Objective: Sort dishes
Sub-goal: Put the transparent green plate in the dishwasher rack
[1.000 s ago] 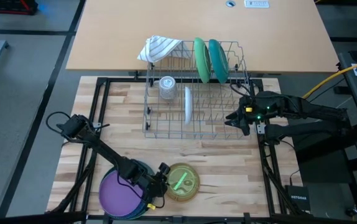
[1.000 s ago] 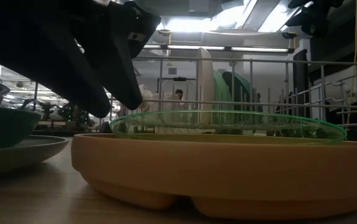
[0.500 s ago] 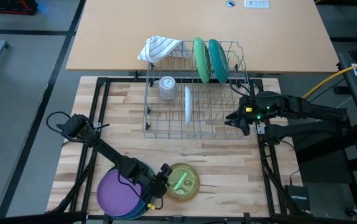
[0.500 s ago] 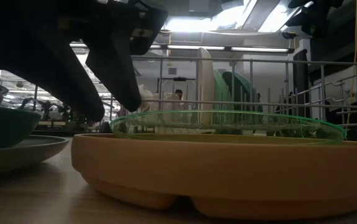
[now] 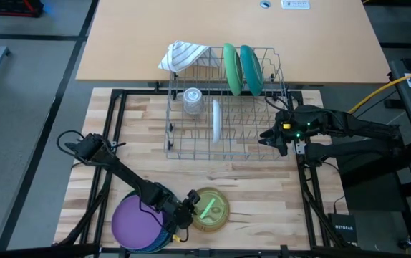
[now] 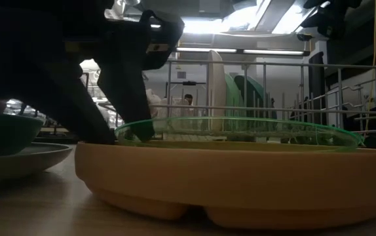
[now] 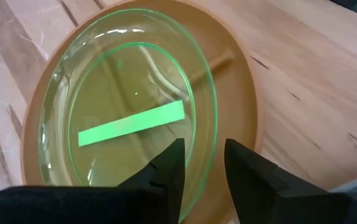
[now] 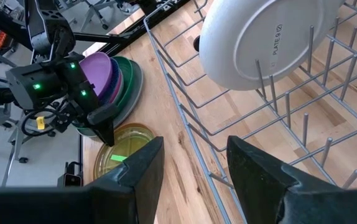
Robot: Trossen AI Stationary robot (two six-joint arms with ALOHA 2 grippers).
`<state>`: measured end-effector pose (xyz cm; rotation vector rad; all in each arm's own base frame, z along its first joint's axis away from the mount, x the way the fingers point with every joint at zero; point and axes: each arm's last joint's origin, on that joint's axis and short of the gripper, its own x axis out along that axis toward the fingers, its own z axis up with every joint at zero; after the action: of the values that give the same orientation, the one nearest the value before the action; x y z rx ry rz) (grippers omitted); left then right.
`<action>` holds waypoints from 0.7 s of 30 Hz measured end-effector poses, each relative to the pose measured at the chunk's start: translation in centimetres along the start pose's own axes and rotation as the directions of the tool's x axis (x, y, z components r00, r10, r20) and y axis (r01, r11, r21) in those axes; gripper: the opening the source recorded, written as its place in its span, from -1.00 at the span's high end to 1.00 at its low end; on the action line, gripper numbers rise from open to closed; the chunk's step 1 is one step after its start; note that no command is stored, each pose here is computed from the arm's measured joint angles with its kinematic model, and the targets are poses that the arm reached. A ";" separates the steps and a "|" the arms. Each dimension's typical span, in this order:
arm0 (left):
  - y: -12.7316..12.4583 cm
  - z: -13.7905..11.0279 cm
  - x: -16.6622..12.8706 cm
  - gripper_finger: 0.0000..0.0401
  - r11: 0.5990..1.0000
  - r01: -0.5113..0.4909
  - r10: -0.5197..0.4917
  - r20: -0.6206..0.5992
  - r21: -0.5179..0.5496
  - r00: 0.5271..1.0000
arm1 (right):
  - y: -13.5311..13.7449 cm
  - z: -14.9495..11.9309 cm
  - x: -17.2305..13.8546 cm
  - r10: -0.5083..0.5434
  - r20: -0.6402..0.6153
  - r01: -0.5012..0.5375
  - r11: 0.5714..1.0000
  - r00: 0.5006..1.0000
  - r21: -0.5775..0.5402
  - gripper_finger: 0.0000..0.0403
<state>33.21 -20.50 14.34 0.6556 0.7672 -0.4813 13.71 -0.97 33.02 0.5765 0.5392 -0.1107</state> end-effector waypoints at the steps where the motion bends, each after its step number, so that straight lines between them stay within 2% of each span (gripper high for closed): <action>1: 0.0 0.1 0.0 0.52 1.000 -0.004 0.004 0.010 -0.008 1.000 | 0.0 0.0 0.0 -0.001 0.000 0.001 1.000 1.000 0.000 0.11; 5: 0.2 0.5 0.0 0.70 0.999 -0.025 0.026 0.050 -0.036 0.998 | 0.0 0.0 0.0 0.000 0.001 0.000 1.000 1.000 0.000 0.11; 10: 0.3 0.8 0.0 0.95 0.992 -0.035 0.045 0.079 -0.123 0.996 | 0.0 0.0 0.0 0.000 0.001 0.000 1.000 1.000 0.000 0.11; 16: 0.4 0.9 0.0 0.98 0.977 -0.031 0.050 0.084 -0.212 0.995 | 0.0 0.0 0.0 0.000 0.000 0.000 1.000 1.000 0.000 0.11; 21: 0.7 1.7 -0.2 0.99 0.954 -0.048 0.099 0.158 -0.296 0.982 | 0.0 0.0 0.0 0.000 0.001 0.000 1.000 1.000 0.000 0.11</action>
<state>34.33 -21.11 15.63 0.3602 0.6320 -0.3420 13.72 -0.97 33.02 0.5764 0.5385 -0.1106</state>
